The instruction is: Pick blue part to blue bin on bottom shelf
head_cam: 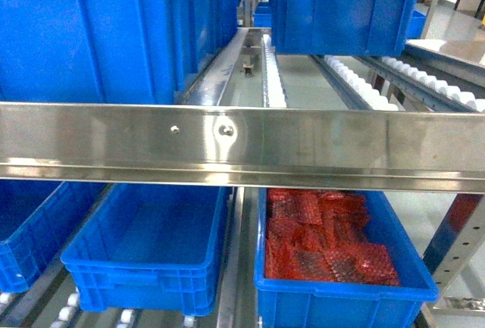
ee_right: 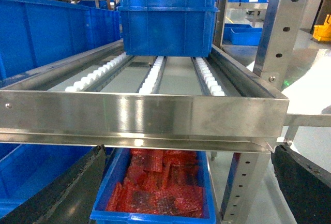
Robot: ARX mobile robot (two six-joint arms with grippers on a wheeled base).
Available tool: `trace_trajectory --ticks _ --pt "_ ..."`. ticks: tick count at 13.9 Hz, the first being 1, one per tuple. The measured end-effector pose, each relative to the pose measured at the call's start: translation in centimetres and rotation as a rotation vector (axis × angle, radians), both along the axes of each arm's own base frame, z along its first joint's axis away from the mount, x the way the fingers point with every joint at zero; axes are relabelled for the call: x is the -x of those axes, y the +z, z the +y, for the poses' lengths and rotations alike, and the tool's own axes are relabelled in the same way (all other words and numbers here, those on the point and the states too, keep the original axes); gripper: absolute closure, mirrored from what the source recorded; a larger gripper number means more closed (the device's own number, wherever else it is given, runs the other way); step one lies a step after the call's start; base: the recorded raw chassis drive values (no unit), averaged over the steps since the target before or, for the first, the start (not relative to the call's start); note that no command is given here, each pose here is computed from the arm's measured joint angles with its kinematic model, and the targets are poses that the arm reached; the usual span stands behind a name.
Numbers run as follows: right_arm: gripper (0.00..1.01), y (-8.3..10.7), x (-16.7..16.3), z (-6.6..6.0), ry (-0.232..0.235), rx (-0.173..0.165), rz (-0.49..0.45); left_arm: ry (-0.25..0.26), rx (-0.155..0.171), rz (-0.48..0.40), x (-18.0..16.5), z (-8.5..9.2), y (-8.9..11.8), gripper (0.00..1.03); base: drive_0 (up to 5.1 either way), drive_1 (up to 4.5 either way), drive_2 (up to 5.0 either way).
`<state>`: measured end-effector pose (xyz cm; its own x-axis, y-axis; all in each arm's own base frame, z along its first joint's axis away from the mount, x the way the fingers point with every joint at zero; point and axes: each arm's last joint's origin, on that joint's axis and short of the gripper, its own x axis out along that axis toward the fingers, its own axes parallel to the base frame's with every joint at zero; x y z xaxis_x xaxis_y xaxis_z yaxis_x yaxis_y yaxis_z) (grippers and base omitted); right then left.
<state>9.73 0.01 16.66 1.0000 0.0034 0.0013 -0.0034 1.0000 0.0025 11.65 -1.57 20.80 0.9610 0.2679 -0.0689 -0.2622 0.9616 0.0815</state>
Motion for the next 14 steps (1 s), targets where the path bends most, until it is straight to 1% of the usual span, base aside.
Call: trace_trajectory --ticks 1,14 --pt "0.03 0.04 0.0 0.0 0.0 0.0 -0.004 0.006 0.0 -0.001 0.01 0.02 0.0 0.6 -5.0 2.42 2.4" --pt "0.03 0.01 0.0 0.0 -0.001 0.0 -0.001 0.002 0.0 -0.001 0.01 0.01 0.01 0.6 -5.0 2.42 2.4"
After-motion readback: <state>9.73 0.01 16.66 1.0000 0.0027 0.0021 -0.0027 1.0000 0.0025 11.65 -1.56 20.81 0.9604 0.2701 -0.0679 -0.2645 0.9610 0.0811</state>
